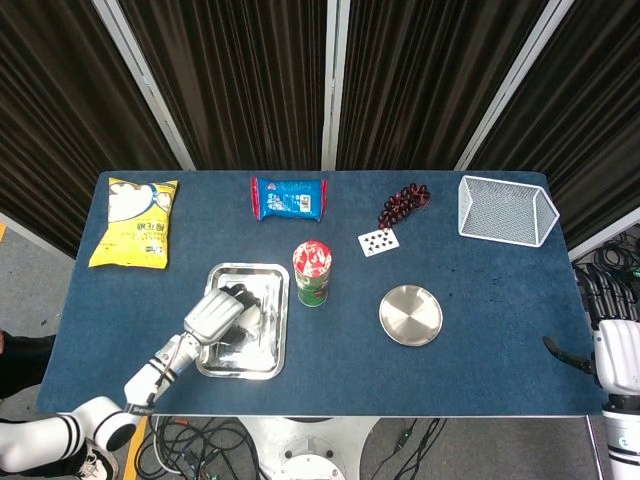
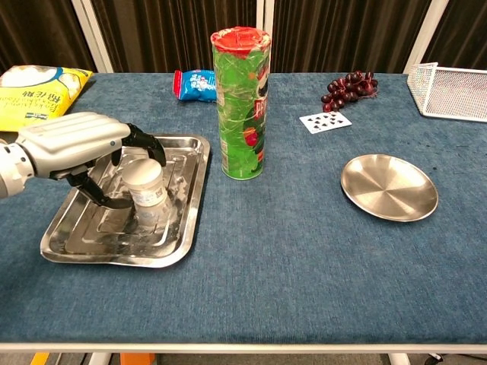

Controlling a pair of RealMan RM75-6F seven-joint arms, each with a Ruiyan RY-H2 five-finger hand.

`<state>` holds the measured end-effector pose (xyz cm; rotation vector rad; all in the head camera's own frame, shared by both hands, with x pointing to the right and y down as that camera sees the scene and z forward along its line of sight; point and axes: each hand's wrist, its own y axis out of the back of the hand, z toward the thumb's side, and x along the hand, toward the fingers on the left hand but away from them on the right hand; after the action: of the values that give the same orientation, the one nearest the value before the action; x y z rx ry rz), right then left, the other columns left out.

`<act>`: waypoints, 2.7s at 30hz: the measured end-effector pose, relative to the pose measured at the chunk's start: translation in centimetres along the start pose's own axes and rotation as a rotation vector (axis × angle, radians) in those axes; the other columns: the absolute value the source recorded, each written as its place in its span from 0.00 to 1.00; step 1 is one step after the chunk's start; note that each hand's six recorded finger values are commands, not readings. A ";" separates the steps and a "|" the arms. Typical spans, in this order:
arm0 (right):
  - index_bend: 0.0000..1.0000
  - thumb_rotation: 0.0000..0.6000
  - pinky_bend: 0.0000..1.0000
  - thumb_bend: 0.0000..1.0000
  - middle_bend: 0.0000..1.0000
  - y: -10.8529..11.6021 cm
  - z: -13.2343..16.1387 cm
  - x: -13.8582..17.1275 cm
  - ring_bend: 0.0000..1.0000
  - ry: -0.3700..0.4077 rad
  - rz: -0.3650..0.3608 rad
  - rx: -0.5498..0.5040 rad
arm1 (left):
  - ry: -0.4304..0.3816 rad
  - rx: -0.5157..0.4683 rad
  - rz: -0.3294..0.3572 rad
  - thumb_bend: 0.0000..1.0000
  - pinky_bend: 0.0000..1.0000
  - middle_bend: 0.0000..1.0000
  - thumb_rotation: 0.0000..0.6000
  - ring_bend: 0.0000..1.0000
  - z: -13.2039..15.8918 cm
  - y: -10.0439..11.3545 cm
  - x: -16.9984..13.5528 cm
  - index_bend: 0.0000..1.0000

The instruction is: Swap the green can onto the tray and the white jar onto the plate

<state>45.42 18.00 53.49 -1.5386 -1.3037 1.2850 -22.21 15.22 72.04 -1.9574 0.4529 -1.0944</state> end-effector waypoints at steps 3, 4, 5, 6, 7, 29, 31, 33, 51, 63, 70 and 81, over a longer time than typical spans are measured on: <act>0.00 1.00 0.03 0.07 0.00 -0.1 -0.2 0.0 0.00 -0.004 0.002 0.000 | 0.002 0.000 -0.001 0.25 0.54 0.37 1.00 0.30 0.1 0.0 0.1 0.38; 0.00 1.00 0.03 0.07 0.00 -0.1 -0.2 0.0 0.00 -0.005 0.002 -0.001 | 0.002 -0.001 0.001 0.27 0.55 0.38 1.00 0.32 0.1 0.0 0.2 0.38; 0.00 1.00 0.03 0.07 0.00 -0.1 -0.3 0.0 0.00 -0.007 0.001 -0.001 | 0.001 -0.003 0.006 0.28 0.56 0.38 1.00 0.33 0.2 0.1 0.2 0.39; 0.00 1.00 0.03 0.07 0.00 -0.1 -0.3 0.0 0.00 -0.009 0.000 -0.002 | 0.001 -0.003 0.011 0.29 0.57 0.38 1.00 0.33 0.2 0.2 0.2 0.39; 0.00 1.00 0.03 0.07 0.00 0.0 -0.4 0.0 0.00 -0.010 -0.001 -0.003 | -0.001 -0.003 0.016 0.30 0.57 0.39 1.00 0.34 0.3 0.3 0.2 0.39; 0.00 1.00 0.03 0.07 0.00 1.1 -2.7 0.2 0.00 -0.065 -0.039 -0.035 | -0.304 0.012 0.081 0.31 0.58 0.41 1.00 0.35 12.4 3.0 2.7 0.41; 0.00 1.00 0.03 0.07 0.00 1.4 -3.0 0.3 0.00 -0.070 -0.048 -0.039 | -0.327 0.017 0.074 0.31 0.58 0.41 1.00 0.35 13.4 2.7 3.5 0.41; 0.00 1.00 0.03 0.07 0.00 1.7 -3.3 0.3 0.00 -0.075 -0.057 -0.043 | -0.347 0.024 0.069 0.31 0.58 0.41 1.00 0.35 14.3 2.3 4.2 0.41; 0.00 1.00 0.03 0.07 0.00 2.1 -4.1 0.6 0.00 -0.091 -0.072 -0.053 | -0.393 0.063 0.078 0.21 0.51 0.26 1.00 0.24 15.4 1.0 5.2 0.23; 0.00 1.00 0.03 0.07 0.00 2.5 -3.9 0.7 0.00 -0.083 -0.084 -0.058 | -0.223 0.048 0.194 0.20 0.53 0.33 1.00 0.28 9.4 5.3 0.3 0.32; 0.00 1.00 0.03 0.07 0.00 2.5 -3.6 0.6 0.00 -0.076 -0.084 -0.058 | 0.008 0.087 0.258 0.15 0.53 0.33 1.00 0.28 2.0 9.3 -3.9 0.32; 0.00 1.00 0.03 0.07 0.00 2.5 -2.9 0.5 0.00 -0.064 -0.081 -0.047 | 0.061 0.072 0.274 0.08 0.36 0.15 1.00 0.10 -1.9 15.7 -0.9 0.10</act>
<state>48.80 18.14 51.67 -1.4719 -1.4312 1.2695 -23.03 5.54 59.56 -1.7427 0.6833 -0.9816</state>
